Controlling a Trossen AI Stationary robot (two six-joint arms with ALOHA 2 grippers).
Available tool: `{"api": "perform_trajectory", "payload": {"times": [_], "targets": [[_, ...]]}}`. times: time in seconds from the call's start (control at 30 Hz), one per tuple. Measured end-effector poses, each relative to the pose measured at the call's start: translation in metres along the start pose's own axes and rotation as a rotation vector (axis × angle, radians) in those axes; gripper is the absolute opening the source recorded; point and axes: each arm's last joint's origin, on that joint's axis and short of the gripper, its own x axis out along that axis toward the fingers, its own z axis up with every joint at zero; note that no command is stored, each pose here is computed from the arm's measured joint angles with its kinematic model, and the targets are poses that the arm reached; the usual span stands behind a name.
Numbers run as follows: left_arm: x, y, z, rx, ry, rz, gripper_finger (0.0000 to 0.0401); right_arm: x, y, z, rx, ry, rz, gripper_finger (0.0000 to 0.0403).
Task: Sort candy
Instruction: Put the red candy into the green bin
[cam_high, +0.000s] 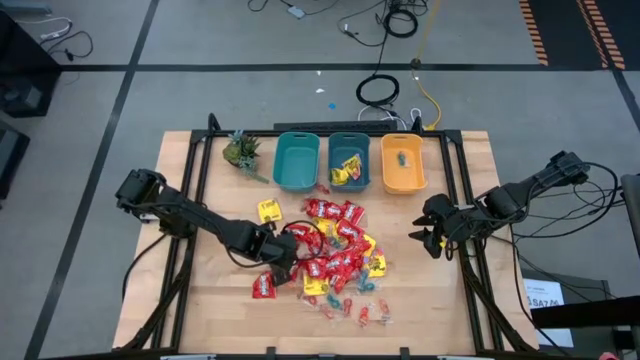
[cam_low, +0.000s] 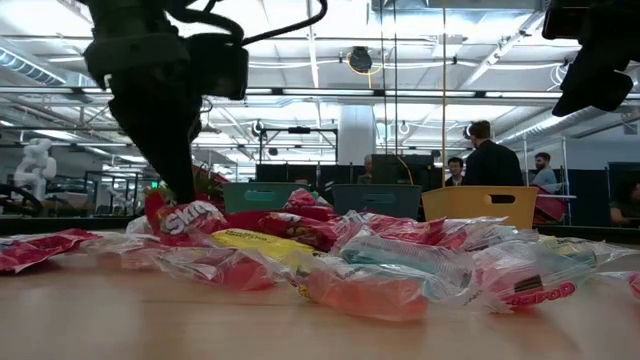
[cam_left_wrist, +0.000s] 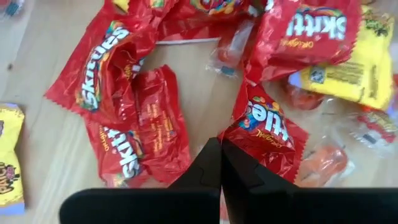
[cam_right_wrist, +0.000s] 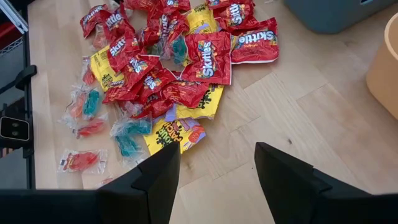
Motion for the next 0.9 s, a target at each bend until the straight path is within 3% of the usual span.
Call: {"api": "perform_trajectory", "payload": {"times": [0.27,0.5,0.67,0.9], "targets": [[-0.034,-0.01,0.03,-0.018,-0.029,-0.003,0.0002,0.0,0.0,0.0,0.0,0.0,-0.001,0.0198],[-0.078,0.005,0.06,-0.003,0.03,0.078,0.0001,0.0,-0.001,0.001,0.017,-0.045,-0.034,0.0199],[-0.104,0.041,0.08,0.079,-0.021,0.188,0.0001,0.0,-0.001,0.001,0.017,-0.045,-0.034,0.0199],[-0.128,0.131,0.102,0.076,-0.065,0.288,0.0,0.0,-0.001,0.001,0.019,-0.043,-0.034,0.0199]]}}
